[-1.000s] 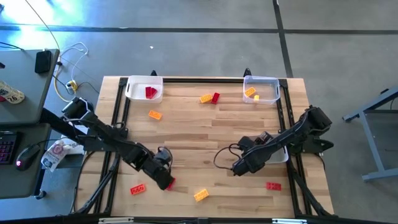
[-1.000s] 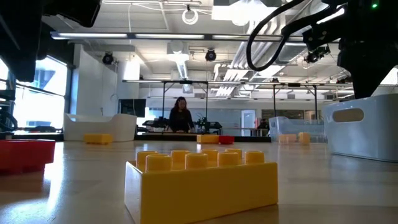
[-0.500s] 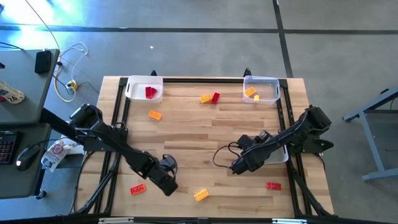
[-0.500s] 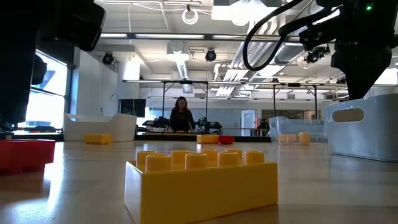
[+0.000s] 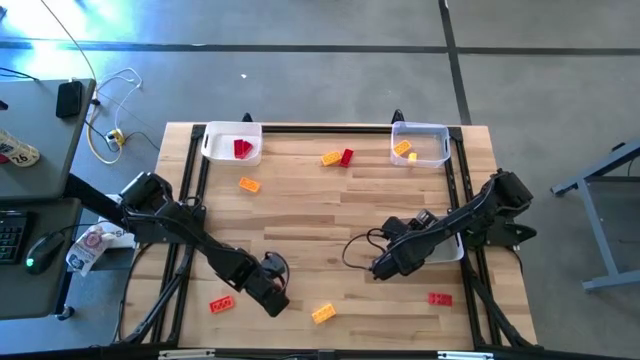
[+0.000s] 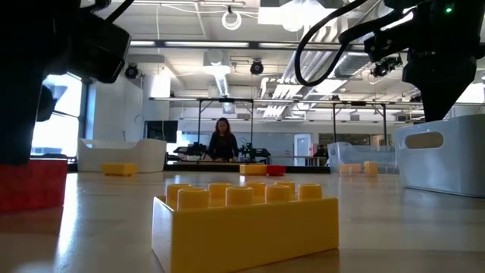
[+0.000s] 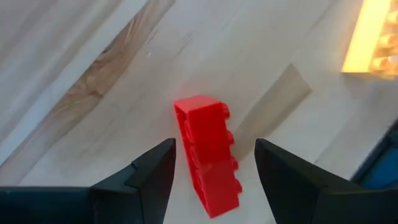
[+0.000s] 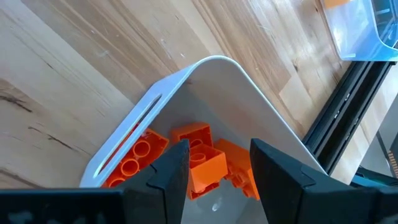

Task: Sort & place blocks by color
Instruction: Put the red game piece into the white bin

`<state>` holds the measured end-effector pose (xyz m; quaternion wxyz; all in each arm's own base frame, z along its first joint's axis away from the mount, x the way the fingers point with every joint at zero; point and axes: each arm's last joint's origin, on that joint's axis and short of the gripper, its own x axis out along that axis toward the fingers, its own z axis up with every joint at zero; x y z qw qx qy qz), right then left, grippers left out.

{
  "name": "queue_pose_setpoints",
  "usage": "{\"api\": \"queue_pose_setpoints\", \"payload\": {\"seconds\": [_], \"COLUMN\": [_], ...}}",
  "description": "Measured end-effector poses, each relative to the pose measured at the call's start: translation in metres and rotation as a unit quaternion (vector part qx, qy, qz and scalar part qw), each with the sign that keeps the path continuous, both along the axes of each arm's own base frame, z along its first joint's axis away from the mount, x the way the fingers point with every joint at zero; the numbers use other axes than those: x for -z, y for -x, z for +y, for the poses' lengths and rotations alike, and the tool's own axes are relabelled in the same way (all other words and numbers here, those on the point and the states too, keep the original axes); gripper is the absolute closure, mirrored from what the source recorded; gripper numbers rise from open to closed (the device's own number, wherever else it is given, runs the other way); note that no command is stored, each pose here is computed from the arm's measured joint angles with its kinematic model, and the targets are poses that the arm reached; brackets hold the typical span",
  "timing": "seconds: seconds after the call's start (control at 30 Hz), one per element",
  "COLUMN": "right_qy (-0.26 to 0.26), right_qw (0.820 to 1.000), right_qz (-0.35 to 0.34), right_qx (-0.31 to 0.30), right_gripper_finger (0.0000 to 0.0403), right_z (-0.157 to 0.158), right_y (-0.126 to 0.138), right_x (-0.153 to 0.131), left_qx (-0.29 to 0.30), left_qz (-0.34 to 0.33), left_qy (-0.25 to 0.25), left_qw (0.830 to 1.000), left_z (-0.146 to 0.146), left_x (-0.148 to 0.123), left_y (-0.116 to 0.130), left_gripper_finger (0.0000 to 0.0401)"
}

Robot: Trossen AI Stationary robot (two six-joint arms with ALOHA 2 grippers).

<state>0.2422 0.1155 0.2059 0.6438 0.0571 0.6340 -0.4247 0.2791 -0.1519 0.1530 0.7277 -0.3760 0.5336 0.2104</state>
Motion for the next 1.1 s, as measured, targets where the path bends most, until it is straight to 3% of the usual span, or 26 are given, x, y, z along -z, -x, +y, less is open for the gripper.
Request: {"api": "queue_pose_setpoints", "payload": {"seconds": [0.4, 0.77, 1.1], "right_qy": [0.000, -0.018, -0.019], "right_qw": [1.000, 1.000, 0.998], "right_qz": [-0.001, 0.006, -0.045], "right_qx": [0.000, 0.008, -0.036], "right_gripper_finger": [0.0247, 0.0247, 0.0247], "right_z": [0.000, 0.001, 0.012], "right_y": [0.000, 0.001, -0.013], "right_x": [0.000, -0.003, -0.037], "left_qx": [0.031, 0.078, 0.113], "left_qz": [0.037, 0.025, 0.033], "left_qy": [-0.015, -0.047, -0.076], "left_qw": [0.999, 0.996, 0.990], "left_z": [-0.002, 0.011, 0.045], "left_x": [0.021, 0.016, -0.004], "left_y": [-0.002, -0.005, -0.006], "left_gripper_finger": [0.0207, 0.0338, 0.0335]}}
